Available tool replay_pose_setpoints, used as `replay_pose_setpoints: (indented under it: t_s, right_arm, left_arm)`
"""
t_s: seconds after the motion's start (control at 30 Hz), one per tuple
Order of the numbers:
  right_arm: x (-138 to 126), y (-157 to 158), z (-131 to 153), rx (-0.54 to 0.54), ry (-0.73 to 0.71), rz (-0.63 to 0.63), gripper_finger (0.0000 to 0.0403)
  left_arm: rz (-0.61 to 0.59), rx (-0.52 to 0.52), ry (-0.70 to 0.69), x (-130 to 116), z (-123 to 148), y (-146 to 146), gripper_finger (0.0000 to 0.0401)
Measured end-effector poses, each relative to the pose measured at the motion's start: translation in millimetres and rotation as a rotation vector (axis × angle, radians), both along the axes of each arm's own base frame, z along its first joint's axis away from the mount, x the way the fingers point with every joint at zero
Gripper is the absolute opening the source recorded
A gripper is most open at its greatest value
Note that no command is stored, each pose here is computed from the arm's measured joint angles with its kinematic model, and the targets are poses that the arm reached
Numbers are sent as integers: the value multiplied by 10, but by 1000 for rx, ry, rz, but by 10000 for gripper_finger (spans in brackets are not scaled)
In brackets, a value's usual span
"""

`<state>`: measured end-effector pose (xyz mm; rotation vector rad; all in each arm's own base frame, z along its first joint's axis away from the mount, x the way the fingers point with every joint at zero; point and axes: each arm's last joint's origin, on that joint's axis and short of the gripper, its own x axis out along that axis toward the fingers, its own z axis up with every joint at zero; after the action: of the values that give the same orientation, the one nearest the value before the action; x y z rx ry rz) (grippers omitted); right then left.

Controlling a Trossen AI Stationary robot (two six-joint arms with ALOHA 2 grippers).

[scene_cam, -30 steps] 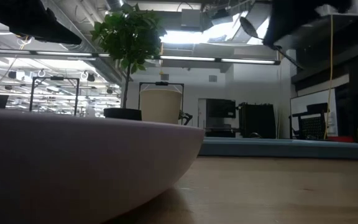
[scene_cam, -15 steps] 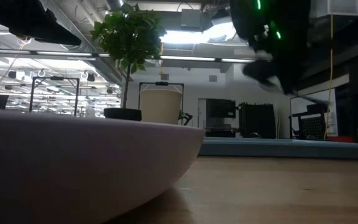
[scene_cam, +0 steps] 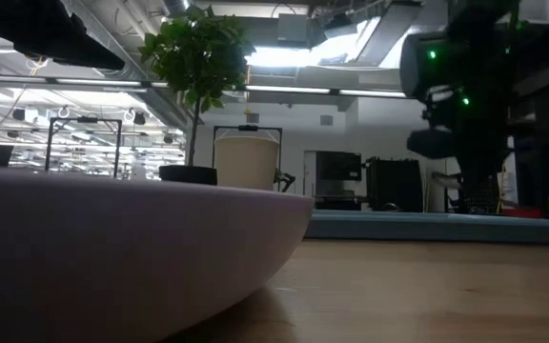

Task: Pick and place plate/cup/fork/spoon on tray
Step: Put the spoon to the right side of the fork, then put the plate on the center of the tray

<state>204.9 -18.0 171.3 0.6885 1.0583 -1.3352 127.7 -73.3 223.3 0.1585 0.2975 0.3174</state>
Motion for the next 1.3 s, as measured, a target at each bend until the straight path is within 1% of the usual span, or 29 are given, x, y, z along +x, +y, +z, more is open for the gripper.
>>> replay_pose_setpoints:
  t_s: [0.07, 0.17, 0.23, 0.43, 0.53, 0.67, 0.83, 1.1, 1.3]
  right_arm:
    - [-36, -10, -93, 30, -20, 5, 2]
    - [-39, -17, -200, 22, -72, 12, 2]
    - [-78, -32, -240, 0, -62, -6, 2]
    - [-138, -83, -310, -5, -62, -61, 3]
    - [-154, -95, -353, -3, -82, -84, 17]
    - [-163, -94, -386, -6, -97, -91, 47]
    - [-189, -102, -402, -50, -110, -141, 66]
    - [-191, -107, -396, -69, -104, -132, 66]
    - [-48, -116, -227, -79, -158, -107, 66]
  left_arm:
    - [0, 0, 0, 0, 0, 0, 73]
    - [0, 0, 0, 0, 0, 0, 73]
    - [-1, 0, 0, 0, 0, 0, 73]
    - [-1, 0, 0, 0, 0, 0, 73]
    - [-1, -1, 0, 0, 0, 0, 73]
    - [-1, -1, 0, 0, 0, 0, 73]
    - [-1, -1, 0, 0, 0, -1, 73]
    - [-1, -1, 0, 0, 0, -1, 73]
    - [-1, -1, 0, 0, 1, -1, 73]
